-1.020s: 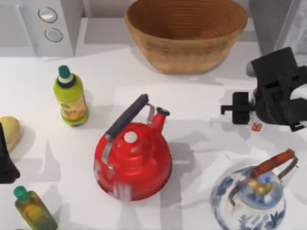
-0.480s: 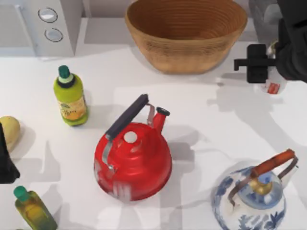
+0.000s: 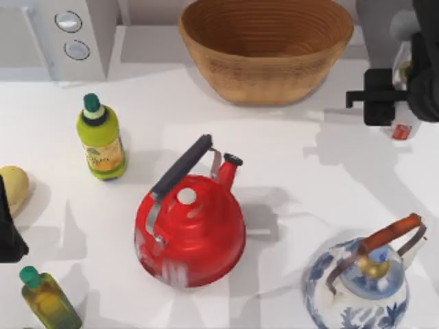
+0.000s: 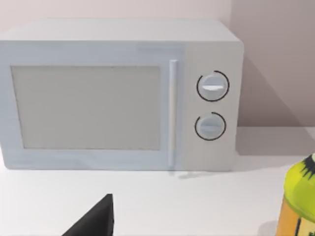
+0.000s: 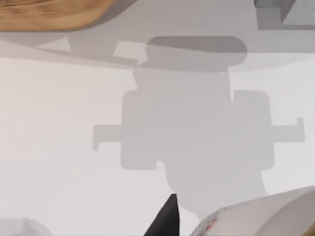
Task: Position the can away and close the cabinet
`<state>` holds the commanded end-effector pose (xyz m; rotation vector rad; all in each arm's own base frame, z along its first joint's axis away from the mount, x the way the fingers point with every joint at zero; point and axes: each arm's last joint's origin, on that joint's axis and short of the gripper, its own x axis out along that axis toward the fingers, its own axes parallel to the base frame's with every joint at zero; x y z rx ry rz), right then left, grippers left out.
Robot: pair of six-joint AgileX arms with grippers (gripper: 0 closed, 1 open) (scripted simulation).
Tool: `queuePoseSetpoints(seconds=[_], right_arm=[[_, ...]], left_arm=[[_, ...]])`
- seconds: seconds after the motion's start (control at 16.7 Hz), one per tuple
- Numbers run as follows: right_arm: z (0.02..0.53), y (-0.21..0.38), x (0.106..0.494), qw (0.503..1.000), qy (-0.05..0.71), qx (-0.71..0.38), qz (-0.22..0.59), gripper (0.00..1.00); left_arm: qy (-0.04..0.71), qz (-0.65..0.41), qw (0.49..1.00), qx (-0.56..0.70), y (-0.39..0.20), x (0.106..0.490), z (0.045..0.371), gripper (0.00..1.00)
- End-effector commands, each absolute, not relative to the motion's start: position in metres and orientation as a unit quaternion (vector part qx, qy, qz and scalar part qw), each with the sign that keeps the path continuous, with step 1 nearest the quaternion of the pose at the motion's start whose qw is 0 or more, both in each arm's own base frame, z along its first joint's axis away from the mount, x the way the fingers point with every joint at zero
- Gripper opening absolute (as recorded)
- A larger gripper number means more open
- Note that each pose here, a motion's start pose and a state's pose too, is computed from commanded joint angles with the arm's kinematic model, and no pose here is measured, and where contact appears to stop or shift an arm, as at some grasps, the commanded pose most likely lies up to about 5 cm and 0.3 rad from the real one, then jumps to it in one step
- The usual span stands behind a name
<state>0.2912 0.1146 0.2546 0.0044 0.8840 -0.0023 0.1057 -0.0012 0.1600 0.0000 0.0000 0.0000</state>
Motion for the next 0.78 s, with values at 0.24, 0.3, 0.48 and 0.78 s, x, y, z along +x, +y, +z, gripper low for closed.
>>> queuePoseSetpoints(seconds=[0.24,0.3,0.48,0.78], right_arm=[[0.258,0.08,0.251,0.921,0.388,0.012,0.004,0.0],[0.258,0.07,0.237,0.929,0.37,0.017,0.005,0.0],[0.254,0.04,0.187,0.959,0.282,0.034,0.008,0.0],[0.222,0.01,0.12,0.995,0.094,0.037,0.01,0.0]], left_arm=[[0.0,0.0,1.0,0.0,-0.001,0.106,0.16,1.0],[0.0,0.0,1.0,0.0,-0.001,0.106,0.16,1.0],[0.0,0.0,1.0,0.0,-0.001,0.106,0.16,1.0],[0.0,0.0,1.0,0.0,-0.001,0.106,0.16,1.0]])
